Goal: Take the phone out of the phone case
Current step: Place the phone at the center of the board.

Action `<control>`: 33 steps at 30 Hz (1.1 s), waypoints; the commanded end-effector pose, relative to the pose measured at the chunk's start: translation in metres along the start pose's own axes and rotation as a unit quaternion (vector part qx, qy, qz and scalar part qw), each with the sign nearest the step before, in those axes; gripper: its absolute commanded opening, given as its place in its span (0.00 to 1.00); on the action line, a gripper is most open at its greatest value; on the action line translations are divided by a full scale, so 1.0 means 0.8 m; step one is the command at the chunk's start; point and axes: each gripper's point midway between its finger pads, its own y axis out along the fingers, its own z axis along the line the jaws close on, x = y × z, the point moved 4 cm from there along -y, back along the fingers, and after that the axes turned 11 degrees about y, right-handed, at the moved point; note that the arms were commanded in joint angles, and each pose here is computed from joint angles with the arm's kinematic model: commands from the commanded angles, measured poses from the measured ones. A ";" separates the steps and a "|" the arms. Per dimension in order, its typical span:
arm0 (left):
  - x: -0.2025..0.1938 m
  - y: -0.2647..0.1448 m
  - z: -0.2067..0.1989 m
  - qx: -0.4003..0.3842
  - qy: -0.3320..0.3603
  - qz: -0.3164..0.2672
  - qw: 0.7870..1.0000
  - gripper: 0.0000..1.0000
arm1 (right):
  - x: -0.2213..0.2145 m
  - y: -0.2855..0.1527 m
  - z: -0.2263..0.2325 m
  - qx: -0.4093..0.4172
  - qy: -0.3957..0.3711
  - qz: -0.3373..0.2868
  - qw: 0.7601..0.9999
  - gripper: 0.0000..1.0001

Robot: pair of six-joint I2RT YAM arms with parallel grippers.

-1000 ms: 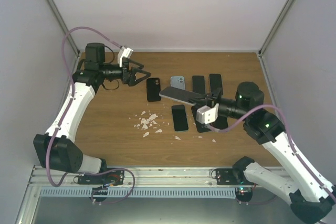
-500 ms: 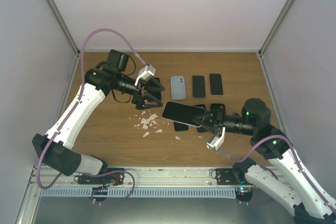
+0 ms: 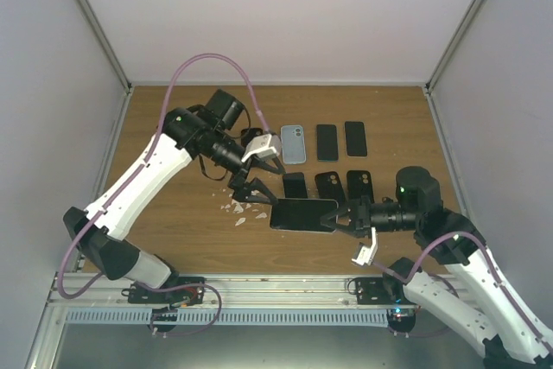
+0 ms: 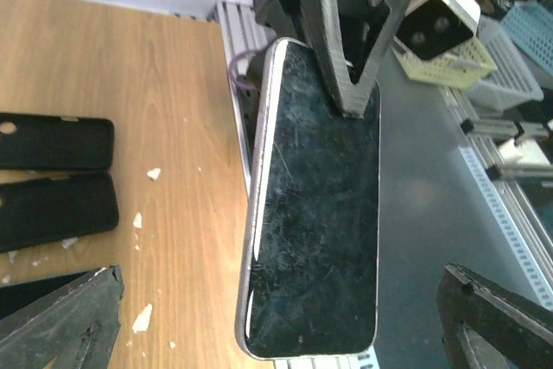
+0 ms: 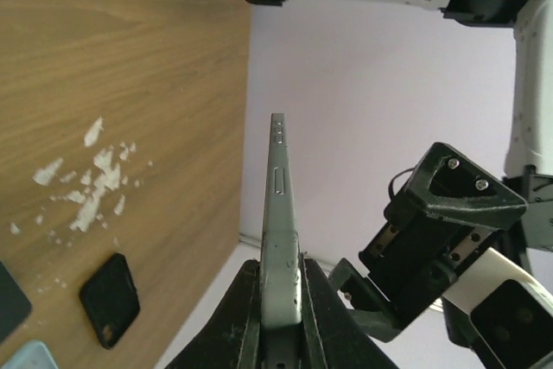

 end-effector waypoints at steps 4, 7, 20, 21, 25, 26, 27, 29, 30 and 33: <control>-0.014 0.043 -0.032 -0.051 0.030 0.077 0.995 0.99 | 0.017 -0.002 0.001 0.002 -0.169 -0.056 0.984 0.01; -0.016 0.061 -0.032 -0.080 0.018 0.078 0.994 0.98 | 0.018 0.002 0.006 -0.004 -0.193 -0.069 0.979 0.01; -0.020 0.102 0.004 -0.140 -0.028 0.050 0.988 0.90 | 0.008 0.011 0.013 -0.018 -0.211 -0.053 0.976 0.01; -0.020 0.104 0.006 -0.144 -0.031 0.047 0.988 0.85 | 0.006 0.013 0.014 -0.020 -0.215 -0.048 0.975 0.01; -0.024 0.112 0.011 -0.156 -0.037 0.041 0.986 0.69 | -0.002 0.016 0.019 -0.013 -0.215 -0.032 0.976 0.01; -0.026 0.113 0.012 -0.158 -0.039 0.040 0.986 0.66 | -0.003 0.017 0.020 -0.012 -0.214 -0.029 0.976 0.00; -0.026 0.114 0.012 -0.161 -0.041 0.039 0.985 0.65 | -0.005 0.017 0.020 -0.012 -0.214 -0.025 0.977 0.00; -0.029 0.116 0.011 -0.167 -0.044 0.036 0.984 0.67 | -0.008 0.019 0.019 -0.015 -0.214 -0.018 0.977 0.01; -0.032 0.117 0.011 -0.169 -0.046 0.036 0.984 0.69 | -0.010 0.020 0.019 -0.015 -0.216 -0.015 0.976 0.00; -0.040 0.122 0.012 -0.176 -0.053 0.038 0.982 0.87 | -0.011 0.021 0.018 -0.020 -0.221 -0.016 0.975 0.01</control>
